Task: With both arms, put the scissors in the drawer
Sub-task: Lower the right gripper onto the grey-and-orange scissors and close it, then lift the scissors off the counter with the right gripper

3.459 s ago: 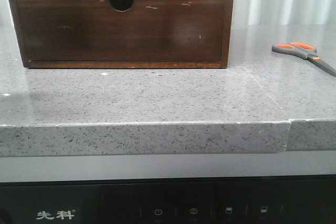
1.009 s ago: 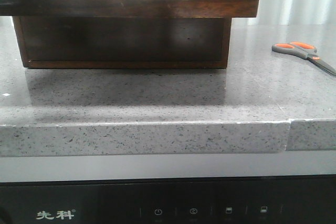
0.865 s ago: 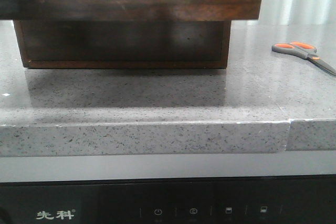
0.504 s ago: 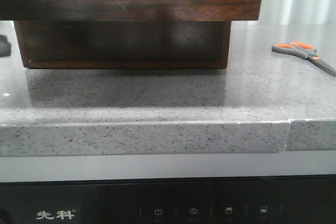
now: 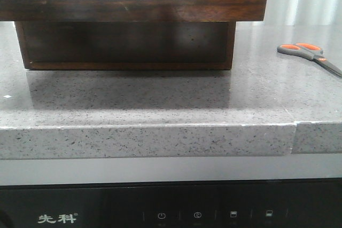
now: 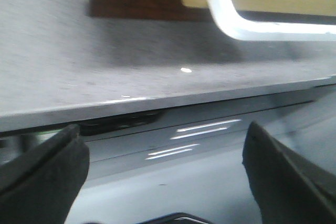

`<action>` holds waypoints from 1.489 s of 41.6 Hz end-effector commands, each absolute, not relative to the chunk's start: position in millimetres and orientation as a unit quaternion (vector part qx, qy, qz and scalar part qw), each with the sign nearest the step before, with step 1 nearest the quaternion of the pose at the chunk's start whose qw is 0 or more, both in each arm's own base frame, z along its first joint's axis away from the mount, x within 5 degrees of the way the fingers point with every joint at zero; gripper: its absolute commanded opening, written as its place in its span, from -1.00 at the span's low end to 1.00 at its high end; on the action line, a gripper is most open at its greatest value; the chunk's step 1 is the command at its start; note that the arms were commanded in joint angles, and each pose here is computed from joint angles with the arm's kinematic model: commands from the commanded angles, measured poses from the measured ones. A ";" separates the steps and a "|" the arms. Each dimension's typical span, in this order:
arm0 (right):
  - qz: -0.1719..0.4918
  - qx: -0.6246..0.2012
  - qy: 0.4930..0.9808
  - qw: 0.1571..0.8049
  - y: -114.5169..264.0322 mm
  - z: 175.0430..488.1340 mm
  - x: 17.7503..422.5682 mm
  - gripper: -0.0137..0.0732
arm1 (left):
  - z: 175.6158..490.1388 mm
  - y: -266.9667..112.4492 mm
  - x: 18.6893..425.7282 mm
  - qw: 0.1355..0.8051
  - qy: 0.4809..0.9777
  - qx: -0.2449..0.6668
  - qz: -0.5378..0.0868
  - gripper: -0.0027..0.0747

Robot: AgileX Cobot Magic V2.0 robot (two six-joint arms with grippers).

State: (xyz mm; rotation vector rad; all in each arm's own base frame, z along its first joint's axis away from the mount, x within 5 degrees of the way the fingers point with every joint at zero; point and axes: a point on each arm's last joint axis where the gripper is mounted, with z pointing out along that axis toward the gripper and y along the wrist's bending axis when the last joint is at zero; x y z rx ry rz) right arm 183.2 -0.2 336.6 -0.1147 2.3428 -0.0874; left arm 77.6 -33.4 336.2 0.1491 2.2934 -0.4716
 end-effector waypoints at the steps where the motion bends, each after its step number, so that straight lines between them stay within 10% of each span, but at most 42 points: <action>1: -0.039 -0.017 0.918 0.393 -9.6 351.3 205.1 0.68 | 365.1 -26.5 74.3 0.428 0.891 0.050 -0.141 0.58; 49: -0.005 -0.061 0.979 0.193 -2.0 310.3 413.4 0.67 | 365.3 -24.5 108.2 0.388 0.911 0.138 0.019 0.48; 62: 0.000 -0.059 0.984 0.169 0.6 286.9 426.1 0.23 | 365.8 -30.8 107.0 0.386 0.912 0.135 -0.020 0.48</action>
